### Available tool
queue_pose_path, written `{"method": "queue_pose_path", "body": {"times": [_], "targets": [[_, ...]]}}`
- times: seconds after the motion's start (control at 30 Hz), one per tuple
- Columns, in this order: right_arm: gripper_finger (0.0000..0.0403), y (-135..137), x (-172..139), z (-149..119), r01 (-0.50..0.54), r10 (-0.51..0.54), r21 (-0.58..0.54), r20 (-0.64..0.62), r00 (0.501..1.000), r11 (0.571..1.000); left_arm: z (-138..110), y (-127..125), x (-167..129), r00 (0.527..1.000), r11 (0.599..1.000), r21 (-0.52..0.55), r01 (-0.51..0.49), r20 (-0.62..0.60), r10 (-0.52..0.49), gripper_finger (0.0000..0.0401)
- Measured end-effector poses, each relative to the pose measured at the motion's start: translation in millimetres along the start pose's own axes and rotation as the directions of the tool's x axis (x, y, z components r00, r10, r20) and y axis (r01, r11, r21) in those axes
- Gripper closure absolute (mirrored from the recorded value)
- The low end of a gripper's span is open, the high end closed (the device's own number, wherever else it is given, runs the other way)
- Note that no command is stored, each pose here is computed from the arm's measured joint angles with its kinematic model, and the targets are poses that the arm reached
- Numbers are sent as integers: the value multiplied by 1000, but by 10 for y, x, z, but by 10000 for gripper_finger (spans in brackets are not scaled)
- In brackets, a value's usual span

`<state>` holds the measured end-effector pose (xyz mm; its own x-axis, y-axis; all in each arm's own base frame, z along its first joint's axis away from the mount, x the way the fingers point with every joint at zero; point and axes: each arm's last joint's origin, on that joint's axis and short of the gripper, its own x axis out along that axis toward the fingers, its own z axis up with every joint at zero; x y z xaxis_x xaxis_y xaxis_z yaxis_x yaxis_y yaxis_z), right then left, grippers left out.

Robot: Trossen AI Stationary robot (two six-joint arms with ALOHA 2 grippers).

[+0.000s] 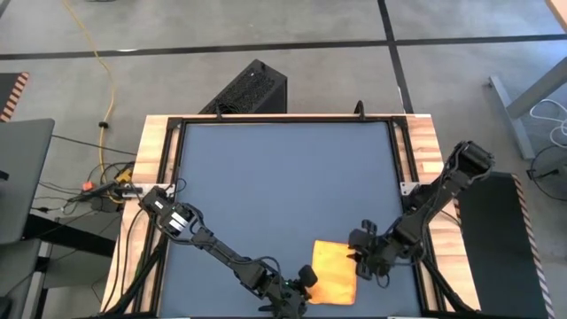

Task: Roll towel
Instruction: Roll the yellow microfiber towel

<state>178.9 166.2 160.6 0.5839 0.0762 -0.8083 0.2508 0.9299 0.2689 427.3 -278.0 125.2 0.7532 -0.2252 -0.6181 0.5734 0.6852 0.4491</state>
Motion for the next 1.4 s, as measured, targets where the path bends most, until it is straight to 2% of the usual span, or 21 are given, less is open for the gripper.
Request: {"method": "queue_pose_path", "body": {"times": [0.27, 0.43, 0.47, 0.5, 0.6, 0.77, 0.83, 0.87, 1.0, 1.13, 1.3, 1.4], "targets": [[165, -146, 225, 137, 88, -89, -75, -16, 996, 993, 32, 33, -14, 1000, 1000, -6, 14, -15, -14, 401], [160, -48, 395, 76, 0, -9, -167, -52, 999, 986, 30, 36, -16, 1000, 1000, -9, 19, -24, -19, 401], [164, -14, 422, 54, -15, 7, -183, -42, 999, 983, 38, 43, -25, 999, 999, -20, 27, -21, -27, 401], [169, 11, 444, 30, -12, 7, -196, -27, 1000, 981, 86, 73, -49, 1000, 997, -75, 19, 9, -19, 401], [204, 35, 505, -62, 43, -42, -205, 10, 999, 978, 232, 132, -151, 996, 993, -111, 38, 86, -28, 401], [320, 68, 496, -102, 64, -53, -252, 47, 997, 966, 171, 132, -146, 996, 994, -76, 82, 53, -78, 401], [371, 62, 463, -70, 62, -48, -292, 55, 997, 954, 179, 194, -165, 993, 991, -88, 101, 74, -94, 401], [382, 51, 444, -39, 63, -47, -311, 61, 997, 948, 189, 224, -177, 990, 988, -100, 119, 89, -110, 401], [373, -54, 398, 134, 139, -102, -315, 130, 986, 939, 126, 295, -150, 975, 968, -140, 207, 115, -191, 401], [377, -174, 417, 308, 207, -157, -325, 173, 972, 923, 69, 395, -125, 966, 953, -176, 245, 134, -223, 401], [385, -258, 454, 438, 231, -171, -354, 192, 966, 906, -1, 497, -98, 942, 917, -228, 326, 164, -294, 401], [383, -233, 453, 448, 209, -143, -368, 198, 970, 906, -56, 546, -81, 929, 895, -259, 362, 183, -323, 401]]}}
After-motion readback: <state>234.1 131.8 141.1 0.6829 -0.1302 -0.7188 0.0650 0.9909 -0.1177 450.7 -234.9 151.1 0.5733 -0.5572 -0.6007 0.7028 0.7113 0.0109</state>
